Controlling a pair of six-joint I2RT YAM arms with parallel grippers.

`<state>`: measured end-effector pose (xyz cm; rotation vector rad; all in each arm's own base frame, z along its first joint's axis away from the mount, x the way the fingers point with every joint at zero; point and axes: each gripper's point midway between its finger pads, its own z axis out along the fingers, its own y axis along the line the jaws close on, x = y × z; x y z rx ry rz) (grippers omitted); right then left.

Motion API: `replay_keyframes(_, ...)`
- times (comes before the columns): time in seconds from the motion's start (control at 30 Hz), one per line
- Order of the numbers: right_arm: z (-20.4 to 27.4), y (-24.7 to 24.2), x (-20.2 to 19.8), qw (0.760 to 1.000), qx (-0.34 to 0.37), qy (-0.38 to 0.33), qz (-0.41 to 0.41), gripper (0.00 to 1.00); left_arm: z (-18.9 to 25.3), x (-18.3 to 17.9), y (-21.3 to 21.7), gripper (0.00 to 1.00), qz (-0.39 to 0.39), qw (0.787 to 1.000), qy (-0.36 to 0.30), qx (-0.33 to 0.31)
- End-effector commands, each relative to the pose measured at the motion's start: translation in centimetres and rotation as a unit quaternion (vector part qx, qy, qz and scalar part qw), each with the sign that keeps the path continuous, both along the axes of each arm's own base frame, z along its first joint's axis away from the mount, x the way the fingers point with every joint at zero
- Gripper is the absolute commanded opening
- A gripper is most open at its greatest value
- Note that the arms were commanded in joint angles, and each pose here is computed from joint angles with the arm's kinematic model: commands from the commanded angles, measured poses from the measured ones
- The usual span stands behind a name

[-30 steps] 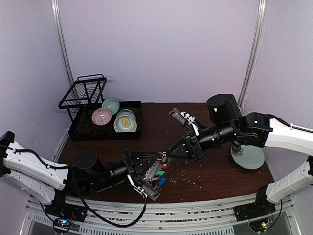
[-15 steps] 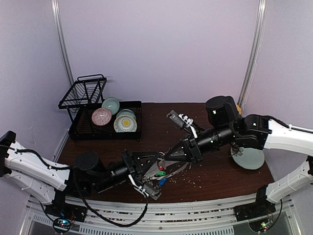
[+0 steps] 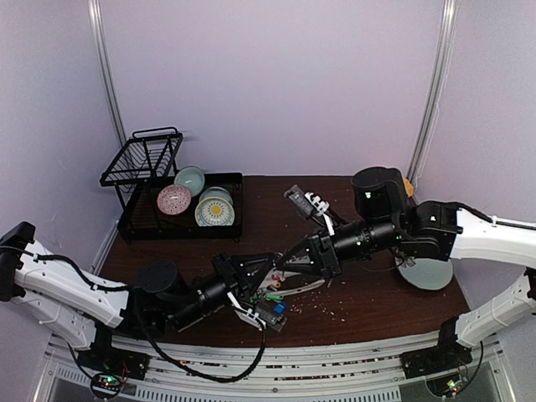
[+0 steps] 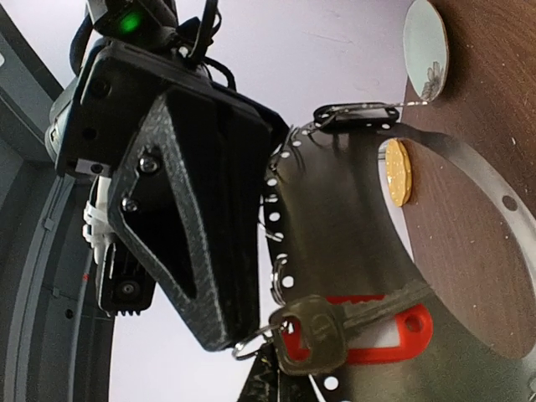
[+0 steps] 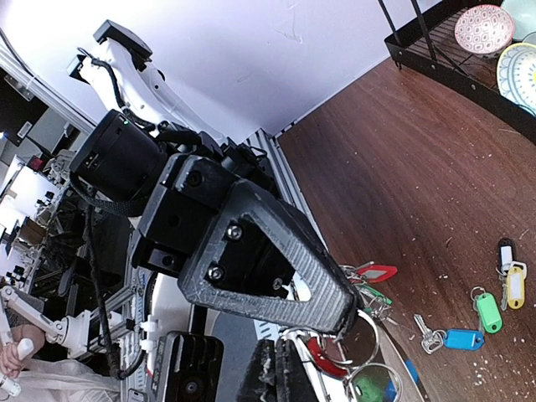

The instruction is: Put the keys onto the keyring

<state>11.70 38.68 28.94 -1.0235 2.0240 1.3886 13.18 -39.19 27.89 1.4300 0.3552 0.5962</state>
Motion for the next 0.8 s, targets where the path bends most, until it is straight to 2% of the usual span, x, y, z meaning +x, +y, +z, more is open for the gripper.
replay_keyframes(0.0,1.6,0.6,0.2,1.0,0.026,-0.016,-0.005,0.0,4.7,-0.1,0.4,0.0,-0.018,0.99,0.051,-0.133)
replay_keyframes(0.23,2.3,0.7,1.2,0.999,0.015,-0.04,-0.025,0.0,5.2,-0.5,0.3,0.0,-0.047,0.975,0.086,-0.197)
replay_keyframes(0.47,3.7,0.4,0.7,0.999,0.024,-0.047,-0.011,0.06,5.9,-0.5,0.9,0.0,-0.064,0.956,0.127,-0.258)
replay_keyframes(0.77,7.8,-0.3,0.4,0.995,0.059,-0.082,-0.006,0.07,6.0,-1.3,0.6,0.0,-0.1,0.943,0.152,-0.278)
